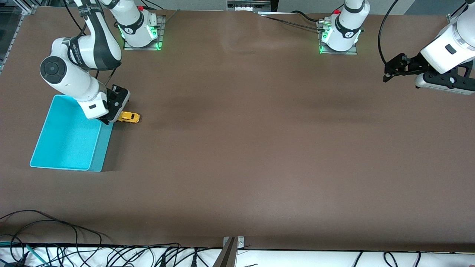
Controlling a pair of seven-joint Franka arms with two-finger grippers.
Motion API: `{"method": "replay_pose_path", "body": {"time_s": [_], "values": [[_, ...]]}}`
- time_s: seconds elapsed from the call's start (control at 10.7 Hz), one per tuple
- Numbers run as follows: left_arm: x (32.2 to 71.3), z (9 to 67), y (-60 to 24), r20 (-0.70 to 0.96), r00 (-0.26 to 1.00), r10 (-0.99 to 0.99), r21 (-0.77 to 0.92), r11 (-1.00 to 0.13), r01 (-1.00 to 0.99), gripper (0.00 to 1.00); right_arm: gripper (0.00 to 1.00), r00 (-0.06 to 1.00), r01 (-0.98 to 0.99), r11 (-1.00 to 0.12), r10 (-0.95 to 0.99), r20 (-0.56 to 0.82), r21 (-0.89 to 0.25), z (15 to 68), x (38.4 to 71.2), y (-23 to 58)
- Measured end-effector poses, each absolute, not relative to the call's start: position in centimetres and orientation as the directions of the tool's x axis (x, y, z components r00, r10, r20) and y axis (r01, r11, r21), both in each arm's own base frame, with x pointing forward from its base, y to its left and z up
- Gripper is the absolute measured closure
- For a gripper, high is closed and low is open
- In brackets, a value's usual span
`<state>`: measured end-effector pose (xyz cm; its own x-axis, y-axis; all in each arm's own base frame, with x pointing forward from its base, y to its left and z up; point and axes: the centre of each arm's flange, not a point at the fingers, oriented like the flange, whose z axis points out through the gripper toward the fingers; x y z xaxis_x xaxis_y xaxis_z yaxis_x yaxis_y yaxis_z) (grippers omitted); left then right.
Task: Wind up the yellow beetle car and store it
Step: 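Lower the right gripper over the yellow car beside the bin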
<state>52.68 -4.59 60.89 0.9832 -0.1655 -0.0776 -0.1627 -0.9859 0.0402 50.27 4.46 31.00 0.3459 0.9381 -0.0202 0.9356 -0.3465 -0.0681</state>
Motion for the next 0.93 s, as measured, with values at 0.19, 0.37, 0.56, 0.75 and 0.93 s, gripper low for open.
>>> {"method": "replay_pose_path", "body": {"time_s": [0.19,0.37,0.56,0.75,0.93], "values": [[52.7,60.9,-4.6,-0.077,0.983,-0.165,0.040,-0.986,-0.162,0.00,0.00,0.299,0.953,-0.299,0.954,-0.008,-0.051,29.6,49.4,3.5],[52.7,60.9,-4.4,-0.077,0.984,-0.162,0.040,-0.986,-0.159,0.00,0.00,0.271,0.962,-0.271,0.962,0.005,-0.018,27.3,48.1,3.0],[52.7,60.9,-4.3,-0.076,0.984,-0.160,0.040,-0.987,-0.157,0.00,0.00,0.249,0.968,-0.249,0.968,0.015,0.003,24.5,46.7,2.5],[52.7,61.0,-4.3,-0.076,0.984,-0.160,0.040,-0.987,-0.157,0.00,0.00,0.234,0.972,-0.234,0.972,0.019,0.001,22.5,46.3,1.5],[52.7,60.9,-4.3,-0.077,0.984,-0.159,0.040,-0.987,-0.157,0.00,0.00,0.222,0.975,-0.223,0.975,0.030,0.024,20.5,46.2,1.0]]}}
